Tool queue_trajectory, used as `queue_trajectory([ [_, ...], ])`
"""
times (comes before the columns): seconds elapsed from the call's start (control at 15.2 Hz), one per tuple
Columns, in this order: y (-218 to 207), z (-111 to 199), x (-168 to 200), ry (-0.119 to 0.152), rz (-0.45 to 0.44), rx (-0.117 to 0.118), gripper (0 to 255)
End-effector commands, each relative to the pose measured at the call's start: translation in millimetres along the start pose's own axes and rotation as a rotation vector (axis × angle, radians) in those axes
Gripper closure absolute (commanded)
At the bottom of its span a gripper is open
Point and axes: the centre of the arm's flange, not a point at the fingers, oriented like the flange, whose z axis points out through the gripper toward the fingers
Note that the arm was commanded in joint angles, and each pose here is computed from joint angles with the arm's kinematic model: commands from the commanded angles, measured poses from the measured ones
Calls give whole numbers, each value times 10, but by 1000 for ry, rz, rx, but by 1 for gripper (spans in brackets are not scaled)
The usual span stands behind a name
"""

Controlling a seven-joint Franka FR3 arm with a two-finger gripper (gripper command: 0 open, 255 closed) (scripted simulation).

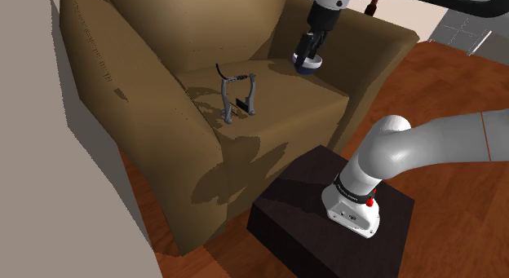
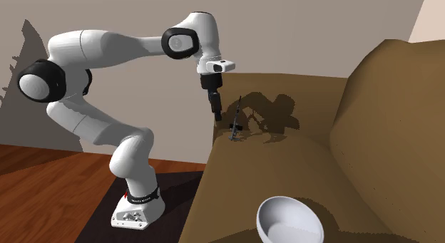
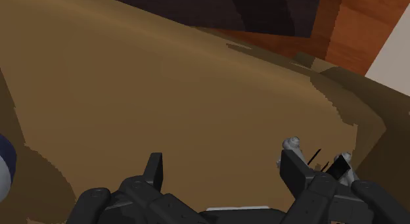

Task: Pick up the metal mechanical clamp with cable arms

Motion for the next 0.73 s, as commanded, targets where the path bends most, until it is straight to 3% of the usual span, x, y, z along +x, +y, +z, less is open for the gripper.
queue_trajectory([
  [0.0,0,0,0,0,0,0,0],
  [0.66,-949,768,246,95,329,46,0],
])
